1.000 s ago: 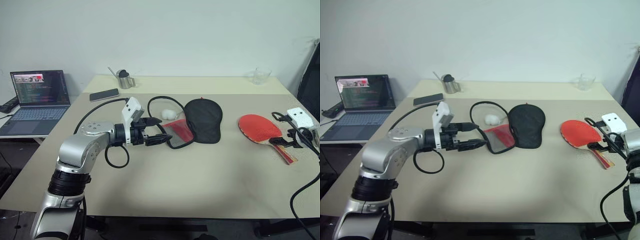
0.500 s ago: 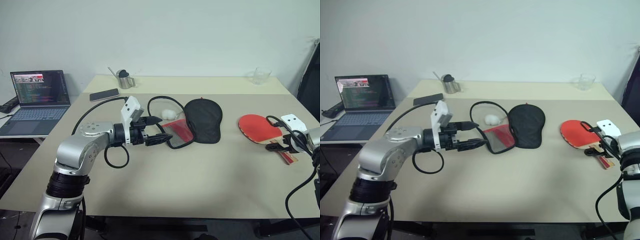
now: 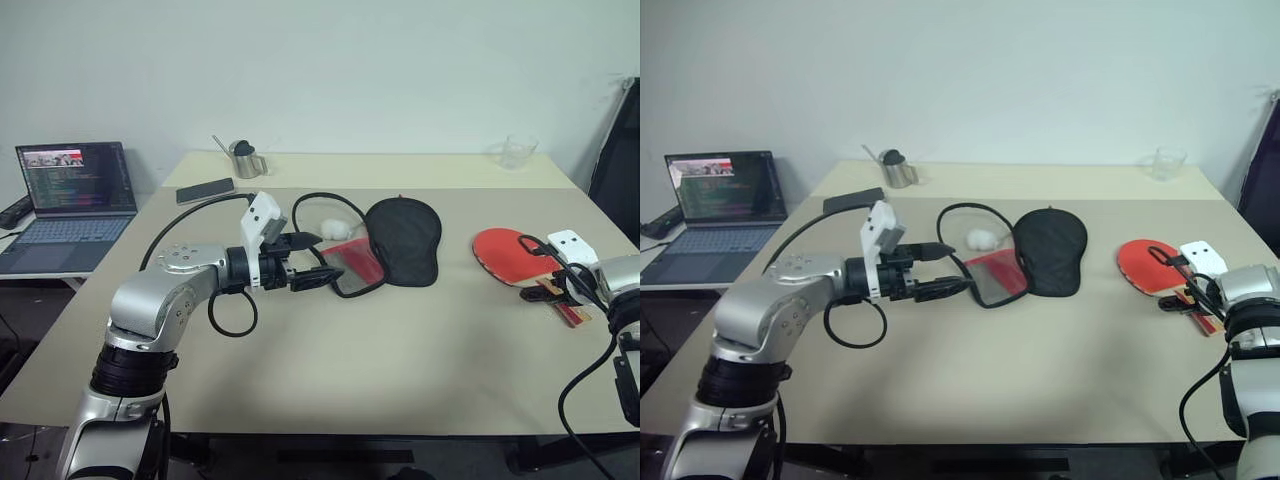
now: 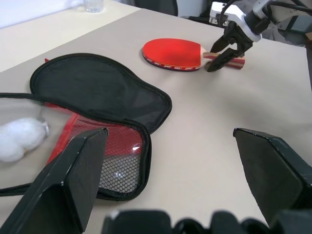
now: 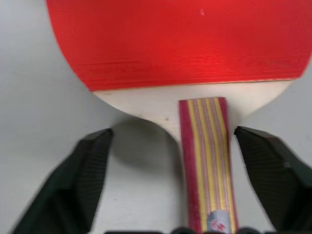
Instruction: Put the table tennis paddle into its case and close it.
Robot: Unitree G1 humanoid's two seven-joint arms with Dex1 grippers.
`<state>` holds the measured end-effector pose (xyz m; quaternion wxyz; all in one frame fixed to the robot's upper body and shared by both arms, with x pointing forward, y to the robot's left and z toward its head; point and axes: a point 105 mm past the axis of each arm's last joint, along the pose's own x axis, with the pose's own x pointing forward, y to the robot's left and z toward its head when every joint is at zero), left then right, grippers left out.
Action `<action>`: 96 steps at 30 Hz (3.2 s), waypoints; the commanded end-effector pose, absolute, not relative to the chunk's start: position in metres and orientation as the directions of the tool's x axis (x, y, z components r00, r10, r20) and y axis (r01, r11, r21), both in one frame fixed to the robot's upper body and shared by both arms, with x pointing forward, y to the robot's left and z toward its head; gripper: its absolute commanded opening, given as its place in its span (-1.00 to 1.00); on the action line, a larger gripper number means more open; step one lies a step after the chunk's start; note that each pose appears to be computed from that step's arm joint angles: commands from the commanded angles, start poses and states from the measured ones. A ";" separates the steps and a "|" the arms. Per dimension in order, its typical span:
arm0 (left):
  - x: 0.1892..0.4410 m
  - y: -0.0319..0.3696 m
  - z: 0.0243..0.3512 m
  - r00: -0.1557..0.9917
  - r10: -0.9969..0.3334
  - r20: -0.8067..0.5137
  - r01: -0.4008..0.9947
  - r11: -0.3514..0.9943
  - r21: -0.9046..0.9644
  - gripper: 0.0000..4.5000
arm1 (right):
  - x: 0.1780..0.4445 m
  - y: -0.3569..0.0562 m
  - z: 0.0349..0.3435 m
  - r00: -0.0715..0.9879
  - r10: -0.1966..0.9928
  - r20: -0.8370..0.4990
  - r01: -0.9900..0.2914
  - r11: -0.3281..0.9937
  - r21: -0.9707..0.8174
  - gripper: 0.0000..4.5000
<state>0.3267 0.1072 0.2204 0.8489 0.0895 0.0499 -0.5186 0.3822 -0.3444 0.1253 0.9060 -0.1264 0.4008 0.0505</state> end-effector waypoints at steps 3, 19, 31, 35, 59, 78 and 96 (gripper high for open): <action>0.323 0.112 0.234 0.475 -0.868 -0.143 0.878 0.457 0.140 1.00 | 0.386 -0.340 0.133 0.694 0.002 -0.720 -0.207 0.958 -0.197 -0.02; 0.324 0.113 0.237 0.474 -0.870 -0.134 0.878 0.456 0.146 1.00 | 0.399 -0.329 0.167 0.780 0.045 -0.624 -0.183 0.970 -0.158 -0.49; 0.326 0.121 0.238 0.504 -0.853 -0.134 0.861 0.484 0.153 1.00 | 0.433 -0.252 0.257 0.926 0.171 -0.336 -0.185 0.983 -0.010 -0.51; 0.326 0.122 0.238 0.510 -0.850 -0.133 0.858 0.491 0.155 1.00 | 0.450 -0.193 0.262 0.922 0.259 -0.287 -0.254 0.966 0.052 -0.51; 0.312 0.135 0.232 0.590 -0.796 -0.135 0.807 0.575 0.137 1.00 | 0.467 -0.069 0.200 0.931 0.085 -0.354 -0.006 0.975 0.220 -0.51; 0.311 0.131 0.231 0.582 -0.801 -0.137 0.812 0.568 0.130 1.00 | 0.470 -0.082 0.159 0.921 -0.036 -0.388 0.071 0.995 0.077 -0.51; 0.310 0.134 0.230 0.591 -0.793 -0.149 0.807 0.575 0.136 1.00 | 0.468 -0.070 0.135 0.912 0.029 -0.410 0.008 0.996 0.089 0.20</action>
